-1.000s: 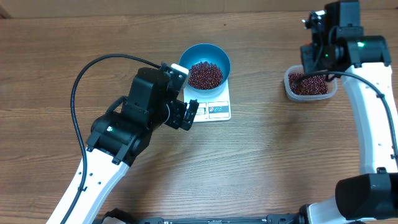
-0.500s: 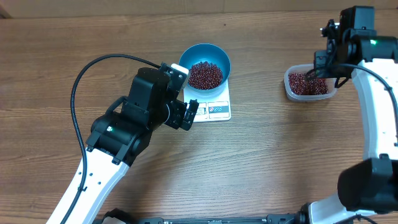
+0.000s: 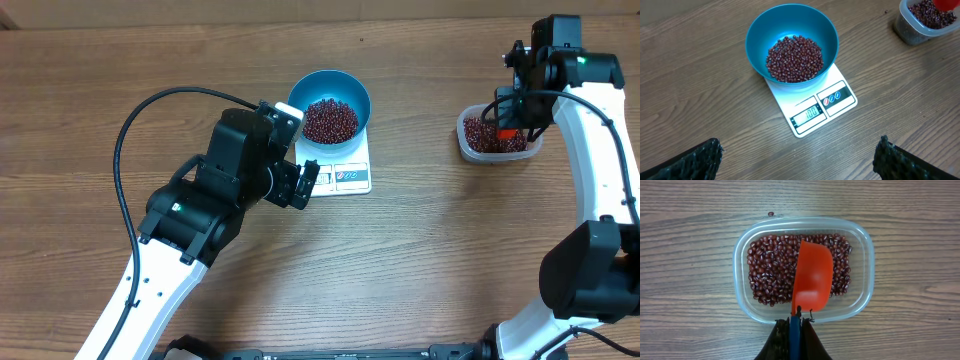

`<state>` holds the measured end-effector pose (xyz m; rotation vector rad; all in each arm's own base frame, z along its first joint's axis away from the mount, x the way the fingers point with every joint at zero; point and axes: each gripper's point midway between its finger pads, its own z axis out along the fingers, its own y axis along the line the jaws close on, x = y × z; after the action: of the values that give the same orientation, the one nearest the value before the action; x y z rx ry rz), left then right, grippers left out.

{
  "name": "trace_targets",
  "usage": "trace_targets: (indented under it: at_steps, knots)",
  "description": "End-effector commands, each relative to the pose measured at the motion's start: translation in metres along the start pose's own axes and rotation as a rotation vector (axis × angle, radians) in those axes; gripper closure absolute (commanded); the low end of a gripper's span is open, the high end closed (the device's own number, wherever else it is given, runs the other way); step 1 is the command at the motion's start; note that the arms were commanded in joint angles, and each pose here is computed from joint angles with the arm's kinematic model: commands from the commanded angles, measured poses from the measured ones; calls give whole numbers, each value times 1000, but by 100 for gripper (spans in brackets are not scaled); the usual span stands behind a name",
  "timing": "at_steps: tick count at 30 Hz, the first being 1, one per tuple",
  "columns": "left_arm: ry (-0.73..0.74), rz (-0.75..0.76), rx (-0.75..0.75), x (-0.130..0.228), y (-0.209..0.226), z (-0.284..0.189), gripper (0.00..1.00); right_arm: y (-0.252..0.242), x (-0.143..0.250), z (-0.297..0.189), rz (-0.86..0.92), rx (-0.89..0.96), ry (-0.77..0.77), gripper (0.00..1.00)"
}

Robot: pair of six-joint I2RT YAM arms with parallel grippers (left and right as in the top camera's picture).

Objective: Scoop item into bowl and weigh 150g on scale
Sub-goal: 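Move the empty scoop with the right gripper back to the bean tub, then dip the red scoop into the beans with the right gripper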

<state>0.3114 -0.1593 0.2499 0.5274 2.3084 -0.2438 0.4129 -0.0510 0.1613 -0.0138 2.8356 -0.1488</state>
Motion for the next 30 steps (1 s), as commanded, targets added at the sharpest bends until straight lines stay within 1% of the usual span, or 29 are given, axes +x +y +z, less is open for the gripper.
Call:
trace_targets:
  at_steps: [1,14,21,26,30]
  knots:
    - [10,-3,-8,3,1,2,0,-1,4,12,3,-2,28,96]
    - [10,-3,-8,3,1,2,0,-7,22,48,34,-13,46,96]
    - [10,-3,-8,3,1,2,1,2,19,48,85,-164,18,96]
    - [10,-3,-8,3,1,2,0,1,25,53,106,-199,27,96]
    - [10,-3,-8,3,1,2,0,11,27,55,108,-254,28,96]
